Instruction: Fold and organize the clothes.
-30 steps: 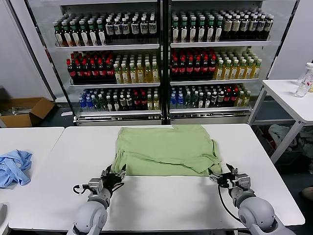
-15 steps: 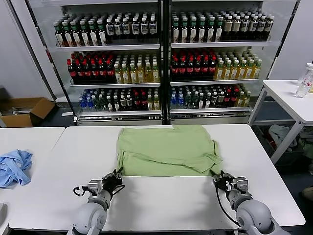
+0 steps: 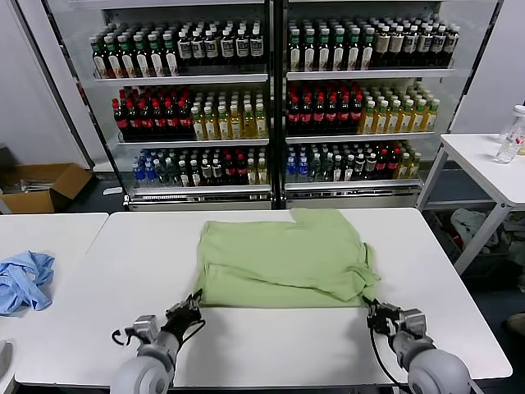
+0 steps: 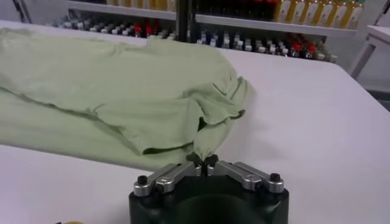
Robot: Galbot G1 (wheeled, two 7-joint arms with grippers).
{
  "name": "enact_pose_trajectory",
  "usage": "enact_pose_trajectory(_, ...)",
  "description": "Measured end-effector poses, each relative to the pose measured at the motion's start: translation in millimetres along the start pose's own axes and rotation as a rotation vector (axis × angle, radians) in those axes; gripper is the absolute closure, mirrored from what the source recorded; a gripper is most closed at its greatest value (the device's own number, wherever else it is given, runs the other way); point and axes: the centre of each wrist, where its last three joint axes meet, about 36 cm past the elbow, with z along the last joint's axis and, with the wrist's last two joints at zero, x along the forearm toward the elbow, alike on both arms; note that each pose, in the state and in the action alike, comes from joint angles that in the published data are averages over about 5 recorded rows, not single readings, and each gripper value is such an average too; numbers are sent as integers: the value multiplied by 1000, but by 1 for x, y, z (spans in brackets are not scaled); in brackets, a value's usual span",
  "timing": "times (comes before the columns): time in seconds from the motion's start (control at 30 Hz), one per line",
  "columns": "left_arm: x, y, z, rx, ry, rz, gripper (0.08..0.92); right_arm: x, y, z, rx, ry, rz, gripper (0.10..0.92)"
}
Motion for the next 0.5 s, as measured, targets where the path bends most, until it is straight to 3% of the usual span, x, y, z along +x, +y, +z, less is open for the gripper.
enact_pose_trajectory(0.27, 63, -6, 8, -4, 5, -41, 907, 50, 12, 9, 61, 23, 4, 872)
enact_pose_trajectory(0.5, 113, -14, 10, -53, 28, -80, 879, 80, 14, -4, 104, -17, 19, 694)
